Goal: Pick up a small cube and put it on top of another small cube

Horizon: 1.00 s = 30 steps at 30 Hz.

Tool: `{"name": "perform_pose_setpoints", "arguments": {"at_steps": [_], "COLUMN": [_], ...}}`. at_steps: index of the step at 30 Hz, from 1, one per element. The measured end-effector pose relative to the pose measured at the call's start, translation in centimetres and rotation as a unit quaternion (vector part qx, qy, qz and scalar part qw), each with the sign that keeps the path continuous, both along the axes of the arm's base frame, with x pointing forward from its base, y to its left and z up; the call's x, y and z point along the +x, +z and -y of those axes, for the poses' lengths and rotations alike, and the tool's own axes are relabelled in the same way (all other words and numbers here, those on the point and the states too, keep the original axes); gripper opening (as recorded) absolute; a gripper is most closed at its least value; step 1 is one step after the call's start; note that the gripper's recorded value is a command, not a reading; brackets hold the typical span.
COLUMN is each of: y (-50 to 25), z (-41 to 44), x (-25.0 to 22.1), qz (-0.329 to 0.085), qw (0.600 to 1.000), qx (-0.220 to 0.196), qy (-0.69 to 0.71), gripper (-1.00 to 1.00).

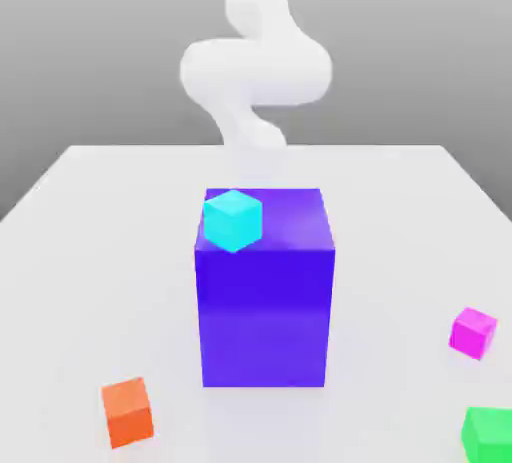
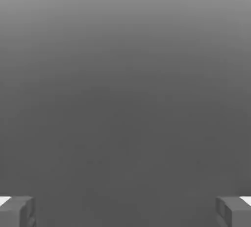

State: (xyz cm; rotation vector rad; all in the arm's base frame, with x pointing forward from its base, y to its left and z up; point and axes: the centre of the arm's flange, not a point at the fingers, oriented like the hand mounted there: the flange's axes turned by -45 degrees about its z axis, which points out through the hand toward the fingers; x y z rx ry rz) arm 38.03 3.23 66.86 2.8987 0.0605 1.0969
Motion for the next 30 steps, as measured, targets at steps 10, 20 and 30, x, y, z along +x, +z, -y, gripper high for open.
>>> {"name": "perform_pose_setpoints", "arguments": {"at_steps": [10, 20, 30], "y": [-20.0, -39.1, -50.4], "z": [-12.7, -24.4, -29.0], "x": [6.5, -0.1, -8.1], "qz": [-0.143, -0.264, -0.33], "qw": [0.979, 0.916, 0.865], "qx": [-0.102, -0.142, -0.12], "qy": [0.104, 0.266, 0.359], "gripper": [0.0, 0.0, 0.0]}}
